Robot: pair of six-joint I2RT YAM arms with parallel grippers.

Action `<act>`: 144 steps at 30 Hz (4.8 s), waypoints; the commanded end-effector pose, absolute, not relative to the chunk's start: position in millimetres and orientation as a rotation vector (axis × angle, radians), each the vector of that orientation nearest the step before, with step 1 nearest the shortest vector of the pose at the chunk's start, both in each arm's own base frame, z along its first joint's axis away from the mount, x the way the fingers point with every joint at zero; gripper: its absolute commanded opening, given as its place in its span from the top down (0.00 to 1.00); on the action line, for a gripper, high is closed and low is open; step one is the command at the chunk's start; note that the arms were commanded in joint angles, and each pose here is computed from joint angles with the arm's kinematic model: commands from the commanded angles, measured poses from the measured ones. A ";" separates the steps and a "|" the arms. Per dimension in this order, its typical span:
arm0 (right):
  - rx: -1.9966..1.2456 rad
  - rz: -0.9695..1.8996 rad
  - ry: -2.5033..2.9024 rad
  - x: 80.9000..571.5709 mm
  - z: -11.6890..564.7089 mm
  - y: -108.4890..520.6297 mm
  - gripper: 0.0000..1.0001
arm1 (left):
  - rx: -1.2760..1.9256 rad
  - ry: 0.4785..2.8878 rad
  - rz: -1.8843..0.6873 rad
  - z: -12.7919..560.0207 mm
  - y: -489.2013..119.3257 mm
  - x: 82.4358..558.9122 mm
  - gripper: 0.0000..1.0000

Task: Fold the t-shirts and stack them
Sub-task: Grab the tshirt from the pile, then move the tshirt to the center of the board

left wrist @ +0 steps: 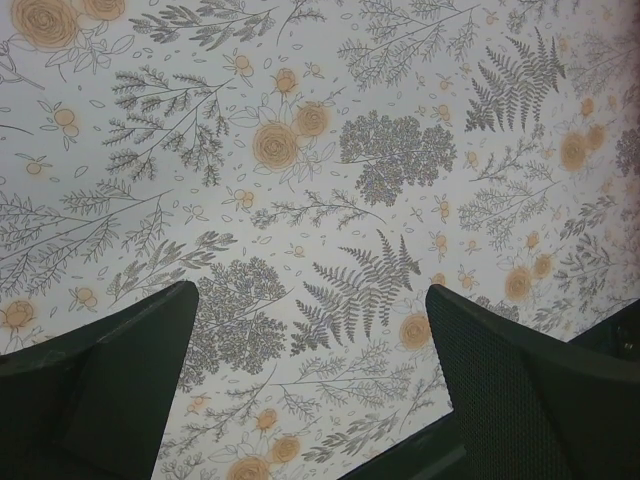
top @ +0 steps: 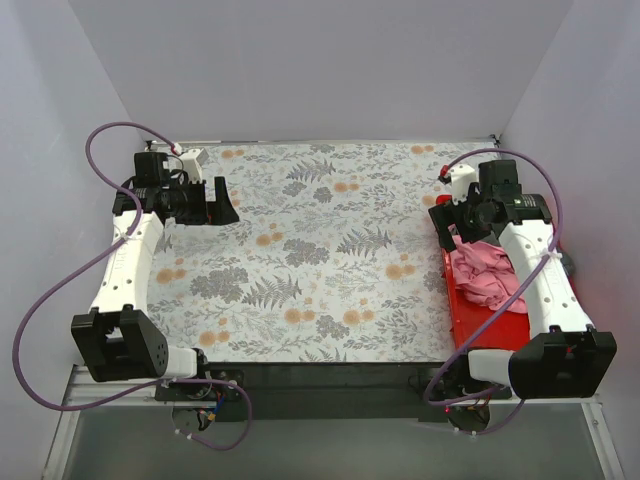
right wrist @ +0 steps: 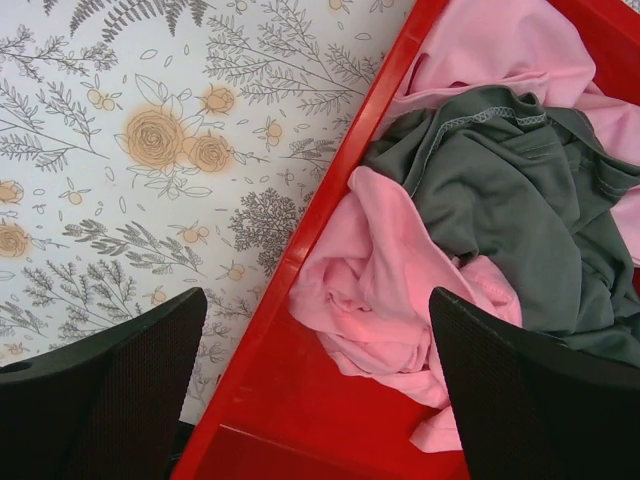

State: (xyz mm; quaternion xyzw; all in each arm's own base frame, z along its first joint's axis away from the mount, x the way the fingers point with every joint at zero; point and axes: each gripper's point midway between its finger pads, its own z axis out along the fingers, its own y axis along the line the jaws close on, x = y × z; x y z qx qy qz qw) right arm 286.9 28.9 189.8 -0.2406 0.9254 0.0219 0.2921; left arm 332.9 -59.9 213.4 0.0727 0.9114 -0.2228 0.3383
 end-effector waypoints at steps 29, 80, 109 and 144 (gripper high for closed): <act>-0.970 -0.216 2.754 304.2 139.3 -212.0 0.02 | 0.334 2.314 -0.775 242.1 -85.5 326.5 0.02; -0.761 -0.420 2.078 327.1 370.3 -142.2 0.99 | 0.303 2.268 -0.933 246.0 -102.8 319.9 0.02; -0.793 0.828 1.091 308.3 596.9 207.9 0.99 | 0.010 2.025 -0.973 338.8 -40.9 353.9 0.02; -0.983 1.146 2.436 300.0 72.3 277.4 0.42 | 0.613 2.557 -0.735 125.5 -128.5 294.8 0.34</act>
